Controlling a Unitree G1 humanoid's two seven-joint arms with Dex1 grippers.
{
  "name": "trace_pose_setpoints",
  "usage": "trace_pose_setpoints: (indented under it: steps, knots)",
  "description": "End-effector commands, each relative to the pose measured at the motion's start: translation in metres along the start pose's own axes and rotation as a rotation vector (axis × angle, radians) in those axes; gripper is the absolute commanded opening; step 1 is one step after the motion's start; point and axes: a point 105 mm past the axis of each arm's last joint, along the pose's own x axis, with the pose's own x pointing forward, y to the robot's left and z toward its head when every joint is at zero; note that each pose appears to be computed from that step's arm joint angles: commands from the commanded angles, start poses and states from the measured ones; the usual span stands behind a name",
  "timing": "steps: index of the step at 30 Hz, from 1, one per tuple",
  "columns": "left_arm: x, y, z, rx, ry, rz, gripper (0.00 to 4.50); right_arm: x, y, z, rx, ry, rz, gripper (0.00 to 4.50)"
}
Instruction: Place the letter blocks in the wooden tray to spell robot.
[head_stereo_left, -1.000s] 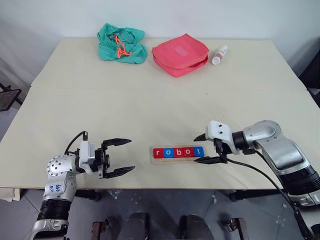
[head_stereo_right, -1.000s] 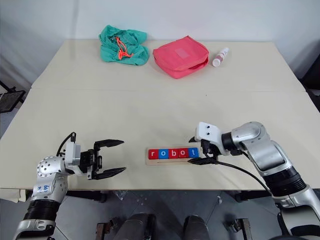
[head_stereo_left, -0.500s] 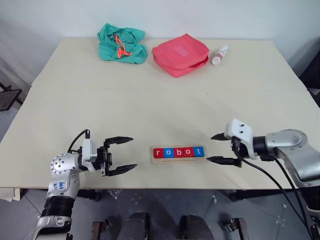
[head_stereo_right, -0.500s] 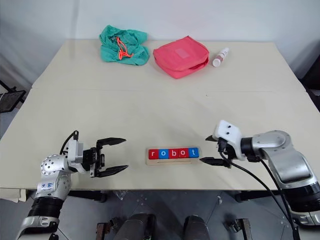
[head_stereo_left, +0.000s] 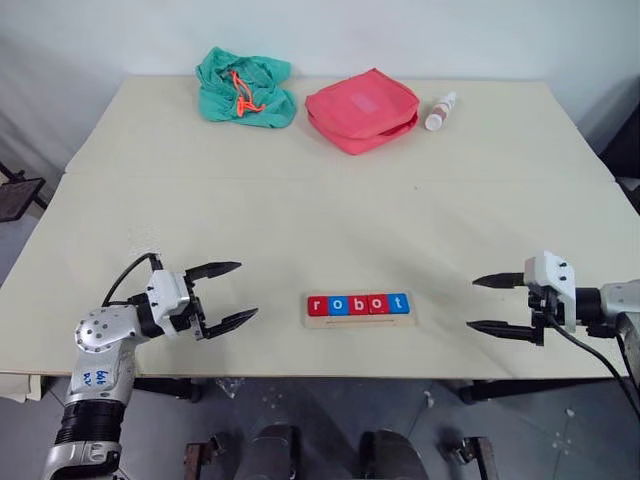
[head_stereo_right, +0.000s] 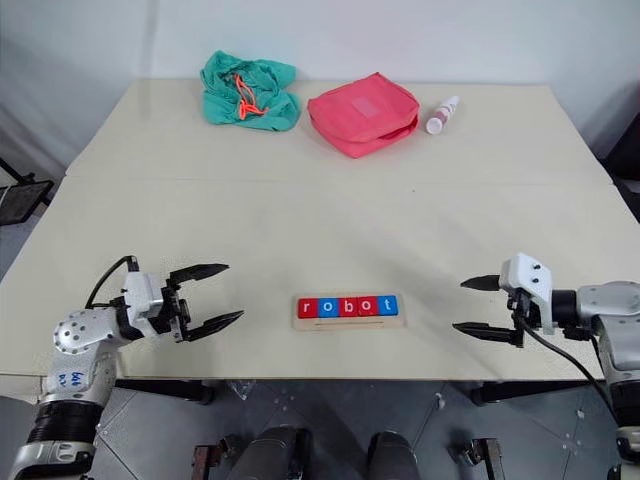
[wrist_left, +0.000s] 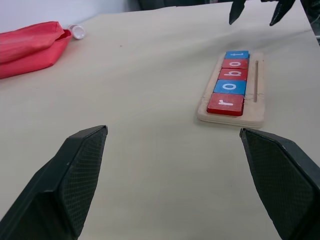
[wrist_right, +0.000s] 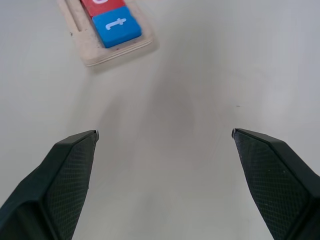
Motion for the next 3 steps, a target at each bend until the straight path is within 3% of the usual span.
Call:
trace_pose_setpoints:
  steps: [1,3]
  knots:
    - [-0.0075,0.0007,0.0098,0.029,-0.020,-0.013,4.50,-0.0083,-0.0089,0.0050,-0.026,-0.034,-0.026,4.47]
    - [-0.0080,-0.0007,0.0119,0.049,-0.034,-0.039,4.50,-0.0074,-0.0120,0.0044,-0.026,-0.037,-0.031,4.47]
